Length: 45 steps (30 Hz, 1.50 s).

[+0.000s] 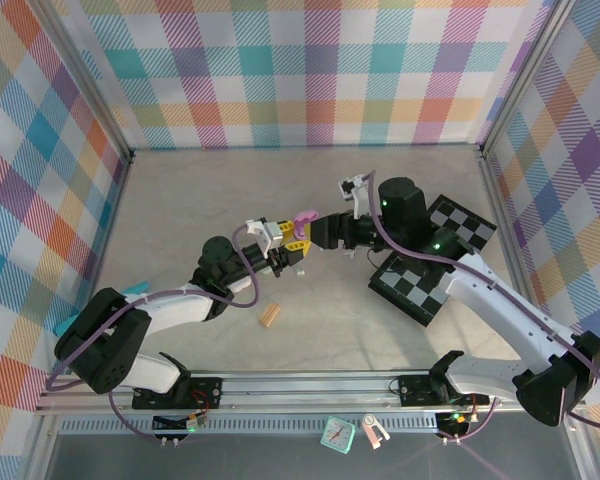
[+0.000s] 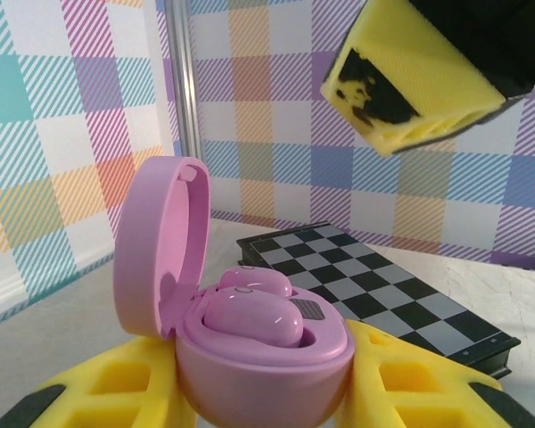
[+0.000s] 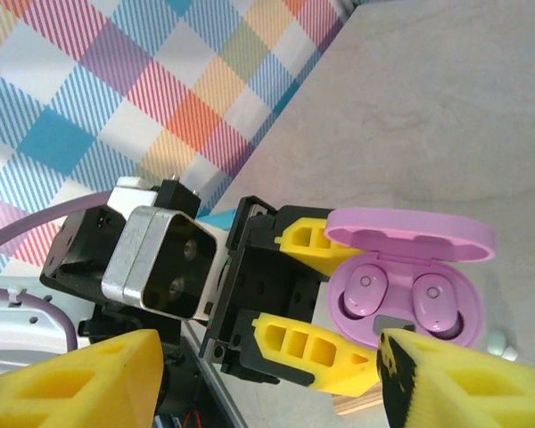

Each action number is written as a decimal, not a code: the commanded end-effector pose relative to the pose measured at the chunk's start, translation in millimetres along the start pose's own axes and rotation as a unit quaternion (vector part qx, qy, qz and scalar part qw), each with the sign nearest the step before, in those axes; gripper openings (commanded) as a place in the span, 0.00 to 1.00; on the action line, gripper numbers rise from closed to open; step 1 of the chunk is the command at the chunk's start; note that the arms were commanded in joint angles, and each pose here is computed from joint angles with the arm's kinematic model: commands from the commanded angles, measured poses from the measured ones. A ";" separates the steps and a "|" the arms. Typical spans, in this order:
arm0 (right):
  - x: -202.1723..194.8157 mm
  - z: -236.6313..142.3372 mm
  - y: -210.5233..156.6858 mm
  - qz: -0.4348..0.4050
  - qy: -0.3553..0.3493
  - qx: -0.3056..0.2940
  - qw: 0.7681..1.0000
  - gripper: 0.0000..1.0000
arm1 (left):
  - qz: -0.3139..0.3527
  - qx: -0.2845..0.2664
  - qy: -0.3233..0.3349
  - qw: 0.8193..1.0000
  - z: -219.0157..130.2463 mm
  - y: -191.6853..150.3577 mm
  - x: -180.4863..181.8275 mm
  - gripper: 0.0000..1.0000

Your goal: Insert wireless bluetooth earbuds into charging case

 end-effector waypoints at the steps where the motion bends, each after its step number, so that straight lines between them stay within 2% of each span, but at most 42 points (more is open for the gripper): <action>1: -6.4 -2.7 21.4 -0.011 -0.039 -0.027 0.999 0.65 | 0.033 -0.028 -0.018 0.999 -1.6 20.3 -7.3 0.25; 5: -11.2 11.3 34.6 0.000 -0.049 -0.013 0.999 0.65 | 0.035 -0.029 -0.024 0.999 -1.6 22.0 -9.2 0.25; 12: -5.5 33.1 33.3 -0.003 -0.016 0.039 0.999 0.65 | 0.031 -0.028 -0.021 0.999 -2.6 24.4 -8.5 0.25; 18: -1.8 25.8 21.3 -0.006 -0.002 0.056 0.998 0.65 | 0.028 -0.016 -0.006 0.999 -2.8 18.7 -3.9 0.25; 25: -0.6 12.0 15.3 -0.003 -0.003 0.042 0.999 0.65 | 0.029 -0.014 0.005 0.999 -3.7 22.6 0.0 0.25; 28: -15.0 6.9 22.8 0.054 -0.011 0.010 0.998 0.65 | 0.034 -0.019 -0.002 0.999 -5.0 26.1 -2.5 0.25; 33: -36.0 5.1 27.1 0.187 0.078 -0.007 0.979 0.65 | 0.032 -0.029 0.003 0.999 -6.6 33.6 -1.5 0.25; 40: -30.2 17.5 17.2 0.255 0.190 0.022 0.948 0.65 | 0.024 -0.050 0.010 0.998 -3.4 45.4 3.5 0.25; 45: -37.1 29.2 11.1 0.292 0.198 0.030 0.935 0.65 | 0.023 -0.058 0.020 0.998 -0.7 49.6 8.4 0.25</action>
Point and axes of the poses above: each hand's point on the last joint's axis, 136 mm out from that joint toward the fingers, its own z axis out along the fingers, its own x axis along the line the jaws close on, y = z × x, the point moved 2 cm from there along -z, back along the fingers, and after that the axes turned 7 degrees about z, right-handed, at the moved point
